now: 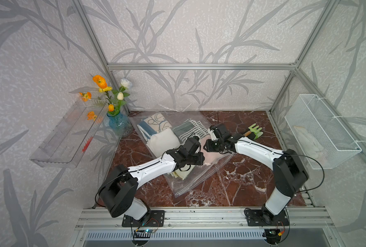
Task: Place the folded towel into the vacuum bag
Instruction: Place the towel in the vacuum bag, then adjust the vacuum bag at the center of the board.
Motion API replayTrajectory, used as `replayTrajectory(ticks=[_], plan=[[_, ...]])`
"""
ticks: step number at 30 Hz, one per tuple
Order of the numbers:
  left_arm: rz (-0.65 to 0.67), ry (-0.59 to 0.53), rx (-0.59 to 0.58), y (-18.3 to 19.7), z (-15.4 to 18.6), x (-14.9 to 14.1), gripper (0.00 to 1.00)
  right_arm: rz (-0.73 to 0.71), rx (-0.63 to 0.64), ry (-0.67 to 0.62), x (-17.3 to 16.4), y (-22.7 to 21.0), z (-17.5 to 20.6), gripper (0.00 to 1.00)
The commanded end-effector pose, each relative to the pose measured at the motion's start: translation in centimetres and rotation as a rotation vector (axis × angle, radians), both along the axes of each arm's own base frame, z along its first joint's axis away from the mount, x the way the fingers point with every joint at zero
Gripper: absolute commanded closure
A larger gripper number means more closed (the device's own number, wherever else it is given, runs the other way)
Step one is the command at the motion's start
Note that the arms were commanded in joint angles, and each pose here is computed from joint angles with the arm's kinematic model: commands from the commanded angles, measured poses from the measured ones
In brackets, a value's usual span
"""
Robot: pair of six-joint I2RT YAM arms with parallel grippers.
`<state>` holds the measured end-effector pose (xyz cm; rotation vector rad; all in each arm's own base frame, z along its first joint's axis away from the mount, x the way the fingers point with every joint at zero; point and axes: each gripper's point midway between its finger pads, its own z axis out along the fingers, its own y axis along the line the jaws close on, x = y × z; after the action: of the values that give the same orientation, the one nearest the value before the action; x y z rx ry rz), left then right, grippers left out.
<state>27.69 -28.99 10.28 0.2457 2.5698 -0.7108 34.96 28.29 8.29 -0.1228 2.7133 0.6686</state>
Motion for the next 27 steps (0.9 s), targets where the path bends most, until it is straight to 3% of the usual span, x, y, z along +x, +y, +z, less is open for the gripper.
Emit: replayTrajectory(ticks=[1,3,6,10,14,18,22,27], plan=[[0.032,0.043,0.055,1.4,-3.0,-0.8,0.72,-0.046,-0.004,0.082,0.5,-1.2,-3.1,0.7],[0.035,0.093,0.107,2.5,-5.6,-1.8,0.71,-0.012,-0.009,0.135,0.2,-1.3,-5.1,0.7],[0.04,0.146,0.185,4.0,-8.1,-2.9,0.69,0.019,-0.008,0.171,0.1,-2.0,-4.8,0.71],[0.036,0.136,0.197,4.9,-7.2,-3.7,0.67,-0.076,0.122,0.153,0.7,-5.5,-1.2,0.71],[-0.005,0.11,0.2,5.4,-4.5,-4.7,0.59,-0.22,0.157,0.143,0.1,-12.1,1.0,0.49],[-0.067,0.101,0.277,5.7,-2.8,-6.5,0.49,-0.354,0.134,0.175,-1.8,-16.9,1.1,0.3],[-0.124,0.106,0.363,5.3,-1.9,-8.6,0.36,-0.461,0.12,0.205,-2.6,-19.7,-0.4,0.25],[-0.186,0.148,0.455,4.5,-2.4,-11.5,0.26,-0.481,0.225,0.249,-0.7,-19.0,-2.2,0.25]])
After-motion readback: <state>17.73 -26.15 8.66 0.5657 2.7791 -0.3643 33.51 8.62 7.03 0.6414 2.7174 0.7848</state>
